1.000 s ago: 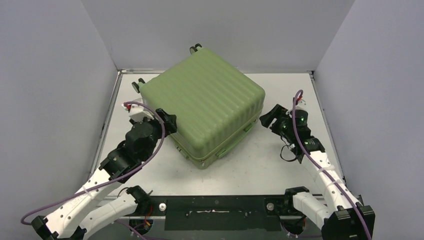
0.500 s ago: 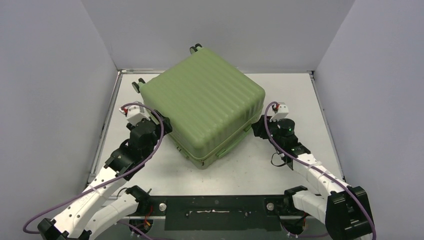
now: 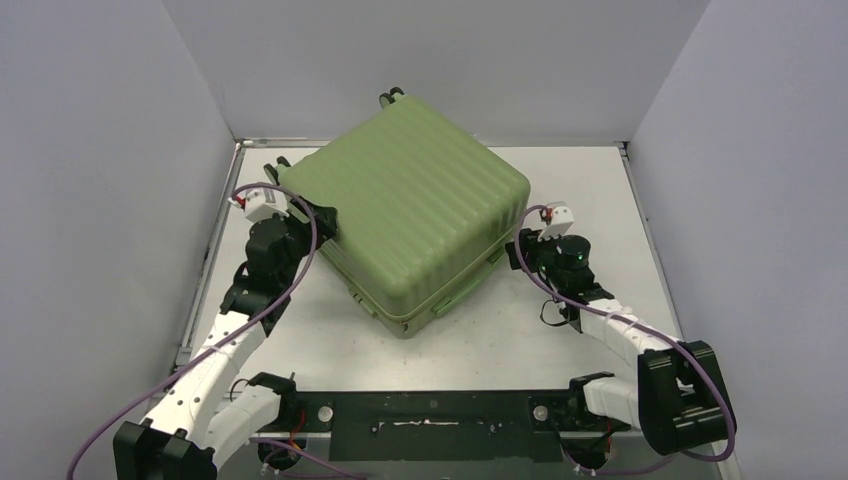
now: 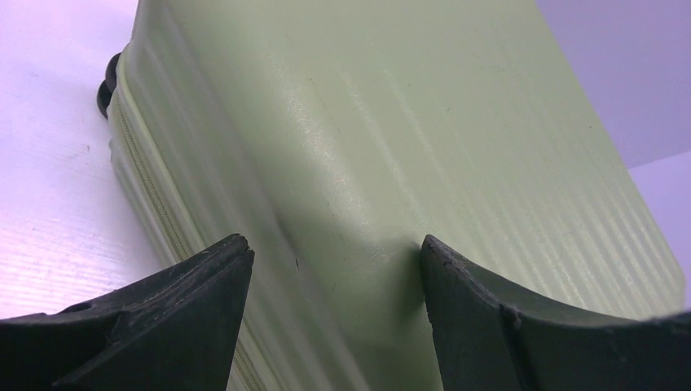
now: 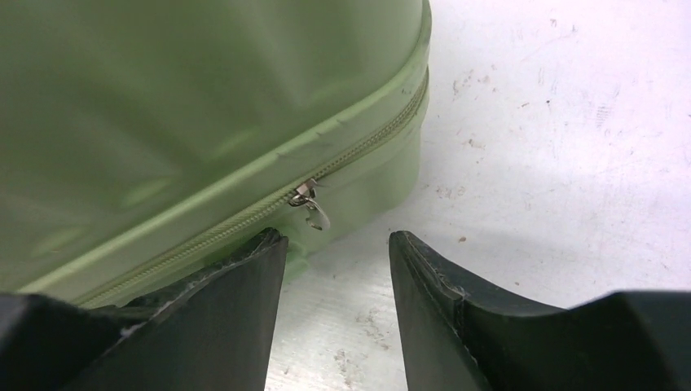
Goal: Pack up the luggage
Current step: Zip the luggage at the center of the board.
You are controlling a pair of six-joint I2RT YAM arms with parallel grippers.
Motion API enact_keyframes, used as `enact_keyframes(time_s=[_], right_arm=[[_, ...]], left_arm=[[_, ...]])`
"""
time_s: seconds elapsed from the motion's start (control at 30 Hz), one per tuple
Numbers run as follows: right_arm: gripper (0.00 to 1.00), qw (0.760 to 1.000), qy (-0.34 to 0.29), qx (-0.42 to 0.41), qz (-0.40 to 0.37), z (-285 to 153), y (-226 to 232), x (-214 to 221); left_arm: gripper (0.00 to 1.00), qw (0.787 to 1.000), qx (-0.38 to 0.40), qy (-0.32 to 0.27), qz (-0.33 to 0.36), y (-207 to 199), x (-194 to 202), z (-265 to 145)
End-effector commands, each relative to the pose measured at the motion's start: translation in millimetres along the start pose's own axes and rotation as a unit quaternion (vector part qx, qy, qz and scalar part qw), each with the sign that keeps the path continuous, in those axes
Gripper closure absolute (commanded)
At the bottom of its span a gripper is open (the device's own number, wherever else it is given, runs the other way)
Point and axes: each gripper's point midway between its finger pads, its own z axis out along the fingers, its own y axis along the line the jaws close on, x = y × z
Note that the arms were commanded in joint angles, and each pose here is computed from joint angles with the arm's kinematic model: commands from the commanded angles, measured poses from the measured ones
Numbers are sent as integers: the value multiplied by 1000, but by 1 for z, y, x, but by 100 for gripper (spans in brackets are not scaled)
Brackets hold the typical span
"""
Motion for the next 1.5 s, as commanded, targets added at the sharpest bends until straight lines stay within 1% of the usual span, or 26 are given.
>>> enact_keyframes(time_s=[0.0, 0.17, 0.27, 0.4, 0.63, 0.77, 1.07, 1.3, 1.47], right_arm=[[51, 998, -40, -39, -39, 9, 9, -20], [55, 996, -34, -53, -60, 16, 10, -16], [59, 995, -45, -60, -72, 17, 12, -19], [70, 994, -49, -54, -87, 20, 9, -21], [92, 994, -53, -34, -92, 17, 2, -24], [99, 994, -52, -22, -99, 12, 2, -26], [100, 995, -34, -9, -98, 7, 4, -25], [100, 993, -10, -30, -117, -3, 27, -26], [100, 992, -3, -36, -122, -11, 34, -26]], left_arm=[[28, 996, -21, 70, 54, 36, 40, 3], [29, 995, -19, 73, 62, 40, 46, 5], [29, 995, -22, 75, 67, 43, 49, 5], [29, 995, -21, 74, 69, 43, 49, 6], [29, 994, -17, 77, 71, 43, 51, 5], [29, 994, -15, 80, 71, 43, 52, 5], [29, 994, -3, 90, 69, 40, 58, 3], [29, 993, 10, 96, 63, 36, 61, 2], [30, 993, 16, 101, 59, 35, 64, 3]])
